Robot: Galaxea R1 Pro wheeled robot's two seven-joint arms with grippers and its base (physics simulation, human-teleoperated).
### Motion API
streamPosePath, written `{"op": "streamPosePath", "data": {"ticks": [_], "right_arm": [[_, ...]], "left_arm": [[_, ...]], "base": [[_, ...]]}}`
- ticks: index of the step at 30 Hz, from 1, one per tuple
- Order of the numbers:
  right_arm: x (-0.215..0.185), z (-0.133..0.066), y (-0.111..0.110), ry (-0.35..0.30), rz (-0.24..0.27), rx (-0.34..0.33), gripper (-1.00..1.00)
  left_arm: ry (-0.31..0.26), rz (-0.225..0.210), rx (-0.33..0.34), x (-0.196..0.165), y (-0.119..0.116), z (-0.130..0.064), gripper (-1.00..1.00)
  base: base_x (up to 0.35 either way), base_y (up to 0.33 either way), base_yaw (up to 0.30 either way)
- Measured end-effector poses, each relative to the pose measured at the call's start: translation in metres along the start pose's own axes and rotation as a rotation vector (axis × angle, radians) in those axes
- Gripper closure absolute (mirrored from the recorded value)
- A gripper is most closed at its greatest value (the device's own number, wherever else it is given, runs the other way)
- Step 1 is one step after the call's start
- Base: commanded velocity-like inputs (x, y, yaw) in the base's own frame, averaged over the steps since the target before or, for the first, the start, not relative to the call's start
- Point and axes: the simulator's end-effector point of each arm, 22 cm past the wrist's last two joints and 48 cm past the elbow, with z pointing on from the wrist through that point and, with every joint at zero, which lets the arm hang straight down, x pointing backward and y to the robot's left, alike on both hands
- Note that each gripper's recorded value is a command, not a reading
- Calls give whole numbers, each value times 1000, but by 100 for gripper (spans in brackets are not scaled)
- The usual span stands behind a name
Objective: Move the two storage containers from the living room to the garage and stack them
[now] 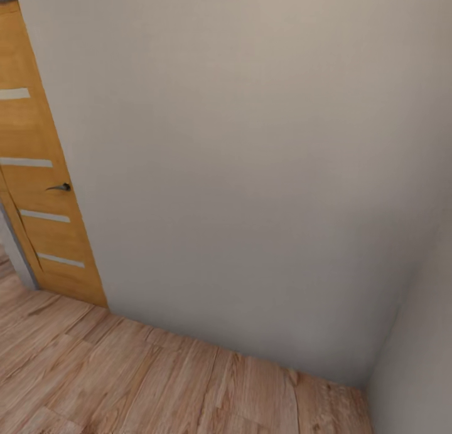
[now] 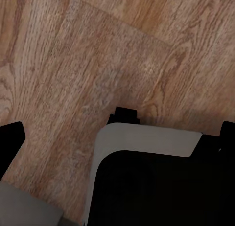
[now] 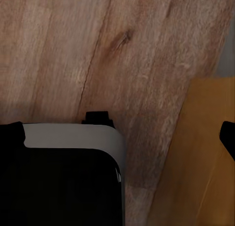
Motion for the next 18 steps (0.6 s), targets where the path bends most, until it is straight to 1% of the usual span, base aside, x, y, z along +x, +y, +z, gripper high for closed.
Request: {"op": "streamPosePath", "data": {"ticks": [18], "right_arm": [[-2,0,-1,-5,4,1,-100]], "left_arm": [[-8,-3,-1,-3,1,0,-100]], "base": [[3,0,269]]}}
